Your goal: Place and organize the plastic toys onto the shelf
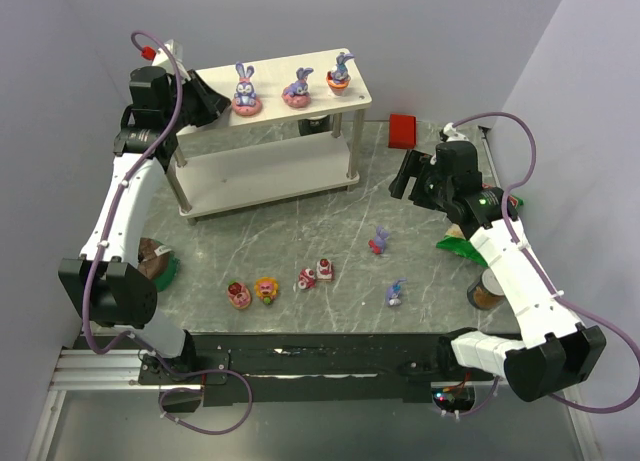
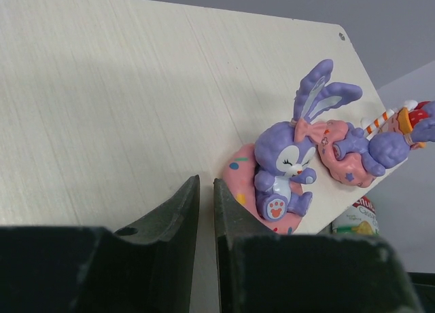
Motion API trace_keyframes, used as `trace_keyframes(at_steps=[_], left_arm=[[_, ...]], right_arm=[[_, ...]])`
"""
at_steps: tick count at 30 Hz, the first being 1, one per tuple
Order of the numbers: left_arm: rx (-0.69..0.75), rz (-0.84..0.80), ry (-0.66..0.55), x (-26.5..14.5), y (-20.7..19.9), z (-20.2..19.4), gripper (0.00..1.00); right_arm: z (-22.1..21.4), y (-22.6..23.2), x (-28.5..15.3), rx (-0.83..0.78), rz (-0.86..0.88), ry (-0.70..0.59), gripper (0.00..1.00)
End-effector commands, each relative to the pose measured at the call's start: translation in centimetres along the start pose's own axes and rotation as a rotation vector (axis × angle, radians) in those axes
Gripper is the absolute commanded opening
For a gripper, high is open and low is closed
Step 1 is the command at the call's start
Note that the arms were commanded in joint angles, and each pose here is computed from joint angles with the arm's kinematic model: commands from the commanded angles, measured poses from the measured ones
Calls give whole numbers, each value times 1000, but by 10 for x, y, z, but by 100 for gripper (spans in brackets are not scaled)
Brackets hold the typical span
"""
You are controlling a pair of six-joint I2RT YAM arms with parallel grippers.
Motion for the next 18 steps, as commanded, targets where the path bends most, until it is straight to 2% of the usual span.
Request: trace_keyframes(at_steps=[1,18], left_arm=[[27,-18,-12,-15,-12,3,20],[43,-23,-14,-30,-17,1,18]], right_arm=[[5,-1,-8,15,0,-50,92],[0,-1,-4,38,10,-37,91]])
Point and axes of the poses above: each gripper's point midway between its finger pads, its own x axis out along the fingers, its own y axis along the line the jaws close on, z = x × y, the point moved 9 cm from there along -x, back along the fingers, and after that the axes turned 6 degrees about -x, right-handed, at the moved point
